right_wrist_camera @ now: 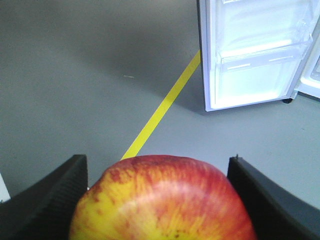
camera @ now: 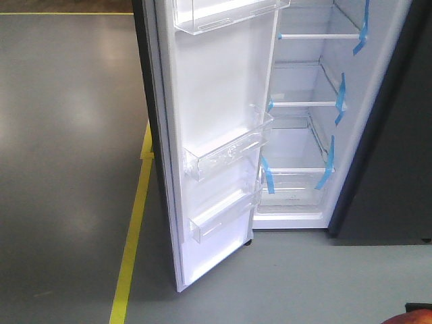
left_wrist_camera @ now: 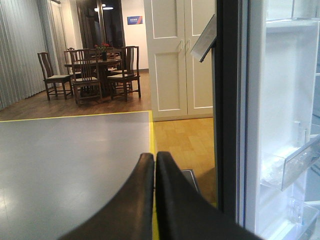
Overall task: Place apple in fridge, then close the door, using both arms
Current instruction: 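Approach the fridge door bins, keeping the apple in the right gripper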
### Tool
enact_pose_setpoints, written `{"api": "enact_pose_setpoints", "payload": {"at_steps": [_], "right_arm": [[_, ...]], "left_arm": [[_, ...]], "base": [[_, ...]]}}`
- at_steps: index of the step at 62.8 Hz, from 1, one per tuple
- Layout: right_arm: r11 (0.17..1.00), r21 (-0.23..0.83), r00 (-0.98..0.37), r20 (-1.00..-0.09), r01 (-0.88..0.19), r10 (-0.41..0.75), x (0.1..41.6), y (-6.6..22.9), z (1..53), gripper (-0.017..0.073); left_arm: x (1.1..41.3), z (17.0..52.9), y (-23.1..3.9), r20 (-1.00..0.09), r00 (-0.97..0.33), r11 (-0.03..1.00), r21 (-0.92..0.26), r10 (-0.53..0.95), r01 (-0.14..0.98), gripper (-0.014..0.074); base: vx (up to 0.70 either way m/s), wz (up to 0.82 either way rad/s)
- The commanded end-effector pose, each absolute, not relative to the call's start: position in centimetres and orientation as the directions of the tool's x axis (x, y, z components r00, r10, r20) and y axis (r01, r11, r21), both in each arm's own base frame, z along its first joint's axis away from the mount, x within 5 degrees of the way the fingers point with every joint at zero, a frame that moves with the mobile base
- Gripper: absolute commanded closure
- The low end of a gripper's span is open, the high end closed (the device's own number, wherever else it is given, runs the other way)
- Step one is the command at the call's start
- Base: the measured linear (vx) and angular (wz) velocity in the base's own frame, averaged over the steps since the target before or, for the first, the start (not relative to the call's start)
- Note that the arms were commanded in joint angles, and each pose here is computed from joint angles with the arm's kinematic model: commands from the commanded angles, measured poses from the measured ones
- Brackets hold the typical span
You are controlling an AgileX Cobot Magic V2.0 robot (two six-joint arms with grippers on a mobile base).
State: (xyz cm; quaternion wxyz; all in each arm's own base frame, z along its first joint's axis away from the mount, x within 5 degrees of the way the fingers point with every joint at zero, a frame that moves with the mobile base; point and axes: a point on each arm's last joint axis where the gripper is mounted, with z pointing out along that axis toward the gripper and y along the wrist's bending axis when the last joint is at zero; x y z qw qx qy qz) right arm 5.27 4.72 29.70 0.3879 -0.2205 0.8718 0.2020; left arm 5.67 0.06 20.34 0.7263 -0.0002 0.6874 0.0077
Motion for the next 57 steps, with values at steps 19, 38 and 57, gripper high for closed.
{"api": "enact_pose_setpoints", "payload": {"at_steps": [19, 38, 57], "right_arm": [[0.817, 0.187, -0.55, -0.815, -0.546, -0.181, 5.62, 4.92, 31.0, 0.0211], [0.817, 0.187, -0.55, -0.815, -0.546, -0.181, 5.62, 4.92, 31.0, 0.0211], [0.817, 0.187, -0.55, -0.815, -0.546, -0.181, 5.62, 4.92, 31.0, 0.0211]], "left_arm": [[5.88, 20.13, 0.06, -0.997, 0.081, 1.0, -0.002, -0.001, -0.01, 0.06], [5.88, 20.13, 0.06, -0.997, 0.081, 1.0, -0.002, -0.001, -0.01, 0.06], [5.88, 20.13, 0.06, -0.997, 0.081, 1.0, -0.002, -0.001, -0.01, 0.06]], "base": [[0.12, 0.0], [0.11, 0.0], [0.09, -0.01]]}}
